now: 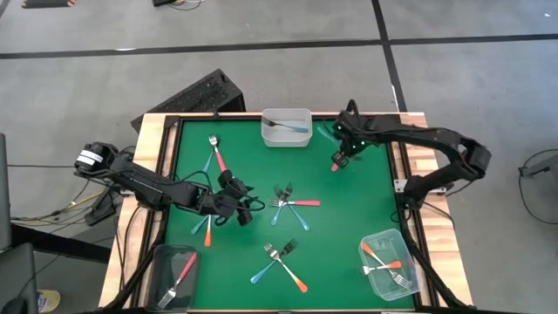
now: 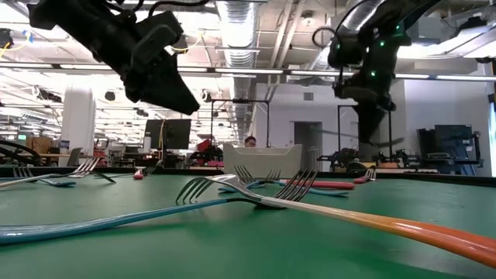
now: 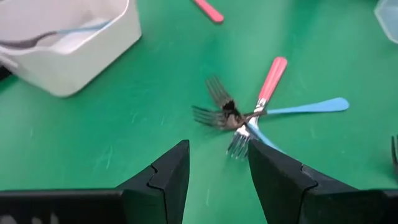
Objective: Sort silverware by color (type)
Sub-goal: Put the blue fork into the white bin, then put the right pink fork into the black bin
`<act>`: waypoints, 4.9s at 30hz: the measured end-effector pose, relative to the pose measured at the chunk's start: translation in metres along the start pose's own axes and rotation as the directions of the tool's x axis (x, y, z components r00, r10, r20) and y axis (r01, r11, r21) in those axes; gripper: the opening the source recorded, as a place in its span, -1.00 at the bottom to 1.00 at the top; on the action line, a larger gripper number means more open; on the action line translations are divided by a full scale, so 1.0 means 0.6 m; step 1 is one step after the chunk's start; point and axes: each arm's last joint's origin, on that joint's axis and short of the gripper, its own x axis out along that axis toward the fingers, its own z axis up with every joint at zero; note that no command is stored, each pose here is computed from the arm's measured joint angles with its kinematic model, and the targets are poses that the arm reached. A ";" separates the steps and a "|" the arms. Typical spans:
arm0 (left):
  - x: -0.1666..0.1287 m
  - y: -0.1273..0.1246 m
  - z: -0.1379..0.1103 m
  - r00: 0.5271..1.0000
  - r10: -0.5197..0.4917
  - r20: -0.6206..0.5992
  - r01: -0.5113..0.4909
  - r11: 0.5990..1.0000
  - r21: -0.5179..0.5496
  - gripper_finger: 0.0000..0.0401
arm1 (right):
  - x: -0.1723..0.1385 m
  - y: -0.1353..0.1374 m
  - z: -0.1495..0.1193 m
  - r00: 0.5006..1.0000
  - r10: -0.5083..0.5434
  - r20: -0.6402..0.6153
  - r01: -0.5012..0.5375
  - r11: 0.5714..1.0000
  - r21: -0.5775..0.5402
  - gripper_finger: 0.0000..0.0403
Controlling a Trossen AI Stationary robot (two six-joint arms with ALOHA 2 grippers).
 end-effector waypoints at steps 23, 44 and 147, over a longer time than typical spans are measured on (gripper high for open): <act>0.011 0.018 0.001 0.998 0.032 -0.045 -0.028 0.996 0.086 -0.25 | 0.085 0.063 0.213 0.887 0.036 0.460 0.145 0.924 -0.353 -0.87; 0.004 0.011 -0.004 0.998 0.052 -0.037 -0.052 0.999 -0.008 -0.25 | 0.057 0.028 0.089 0.965 -0.262 -0.013 0.262 0.959 0.109 -0.02; 0.004 -0.003 0.024 0.993 -0.066 0.098 0.065 0.998 0.019 -0.25 | 0.152 0.097 -0.043 0.987 -0.156 -0.033 0.157 0.908 0.389 -0.68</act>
